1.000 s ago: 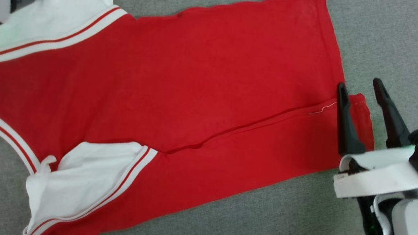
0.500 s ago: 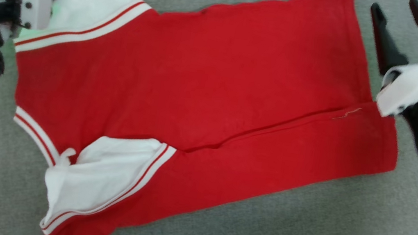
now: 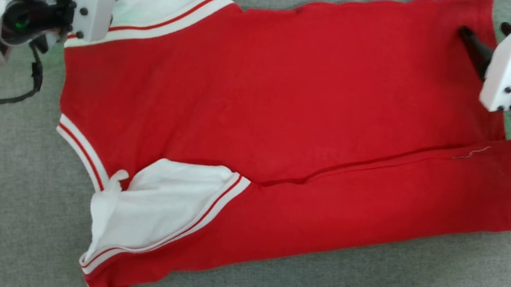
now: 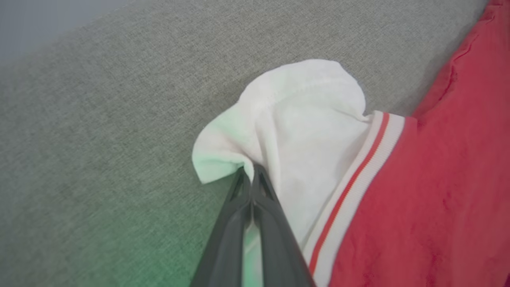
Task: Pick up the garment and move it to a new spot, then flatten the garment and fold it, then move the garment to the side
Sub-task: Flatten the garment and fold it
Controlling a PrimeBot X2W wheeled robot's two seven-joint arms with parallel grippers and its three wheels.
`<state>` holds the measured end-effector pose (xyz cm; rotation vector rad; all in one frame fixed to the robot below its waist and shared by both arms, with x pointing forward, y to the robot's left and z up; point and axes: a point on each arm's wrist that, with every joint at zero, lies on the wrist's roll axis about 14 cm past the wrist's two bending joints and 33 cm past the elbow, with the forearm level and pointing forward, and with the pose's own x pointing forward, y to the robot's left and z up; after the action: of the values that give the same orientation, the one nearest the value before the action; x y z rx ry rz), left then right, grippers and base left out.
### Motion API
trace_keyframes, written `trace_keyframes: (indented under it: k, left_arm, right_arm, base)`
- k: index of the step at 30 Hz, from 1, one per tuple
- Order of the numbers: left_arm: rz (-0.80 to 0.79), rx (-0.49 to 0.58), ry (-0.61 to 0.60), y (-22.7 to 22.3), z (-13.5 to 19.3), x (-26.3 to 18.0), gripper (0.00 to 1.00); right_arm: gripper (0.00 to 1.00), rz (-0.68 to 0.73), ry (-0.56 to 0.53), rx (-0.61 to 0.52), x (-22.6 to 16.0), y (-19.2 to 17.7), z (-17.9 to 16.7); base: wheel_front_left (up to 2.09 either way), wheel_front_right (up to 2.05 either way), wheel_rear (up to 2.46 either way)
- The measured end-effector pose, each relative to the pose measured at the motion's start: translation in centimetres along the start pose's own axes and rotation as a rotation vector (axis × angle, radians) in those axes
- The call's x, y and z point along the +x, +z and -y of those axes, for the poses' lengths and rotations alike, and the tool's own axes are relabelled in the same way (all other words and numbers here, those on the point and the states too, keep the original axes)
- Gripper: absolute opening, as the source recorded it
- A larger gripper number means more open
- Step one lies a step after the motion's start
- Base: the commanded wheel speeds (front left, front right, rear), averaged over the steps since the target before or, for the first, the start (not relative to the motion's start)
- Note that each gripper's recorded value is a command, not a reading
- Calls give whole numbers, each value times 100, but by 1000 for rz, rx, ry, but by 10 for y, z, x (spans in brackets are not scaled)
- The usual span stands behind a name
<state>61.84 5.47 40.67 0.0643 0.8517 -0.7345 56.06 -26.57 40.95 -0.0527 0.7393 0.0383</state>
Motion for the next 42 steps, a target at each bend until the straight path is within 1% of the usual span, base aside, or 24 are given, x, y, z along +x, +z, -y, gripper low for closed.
trace_keyframes:
  k: [6, 10, 12, 13, 15, 16, 18, 22, 27, 30, 33, 36, 39, 42]
  left_arm:
    - [15, 24, -22, 3, 7, -1, 0]
    - [20, 32, -28, 3, 8, -1, 0]
    - [19, 35, -30, 2, 9, -1, 0]
    - [21, 37, -30, 2, 9, -2, 0]
    - [21, 37, -28, 1, 8, -3, 0]
    - [22, 36, -28, 1, 9, -3, 0]
    - [32, 36, -28, 3, 10, -4, 0]
    - [66, 31, -38, 9, 14, -10, 0]
    - [144, 25, -39, 22, 20, -23, 0]
    - [208, 18, -61, 30, 32, -34, 0]
    - [283, 24, -90, 39, 48, -51, 0]
    - [360, 39, -117, 47, 63, -71, 0]
    - [419, 58, -146, 48, 79, -93, 0]
    - [467, 89, -168, 40, 93, -114, 0]
  right_arm:
    - [100, -59, -36, 6, 12, -2, 14]
    - [100, -81, -26, 18, 19, -2, 10]
    - [64, -85, -20, 17, 22, -1, 8]
    - [49, -85, -17, 16, 23, -1, 7]
    - [15, -76, -12, 27, 23, -1, 7]
    - [0, -71, -11, 27, 24, 0, 7]
    - [0, -58, -5, 46, 25, 2, 6]
    - [0, -40, 11, 49, 23, 5, 1]
    - [0, 7, 3, 23, 13, 12, 6]
    - [0, 59, 15, 4, 3, 22, 4]
    - [0, 78, 17, -36, -9, 21, 5]
    - [0, 117, 30, -54, -24, 23, 6]
    - [0, 167, 52, -72, -39, 29, 4]
    - [0, 185, 70, -95, -52, 23, 4]
  base:
    - [0, 0, 0]
    - [0, 0, 0]
    - [0, 0, 0]
    - [0, 0, 0]
    - [0, 0, 0]
    - [0, 0, 0]
    - [0, 0, 0]
    - [0, 0, 0]
    - [0, 0, 0]
    - [0, 0, 0]
    - [0, 0, 0]
    - [0, 0, 0]
    - [0, 0, 0]
    - [0, 0, 0]
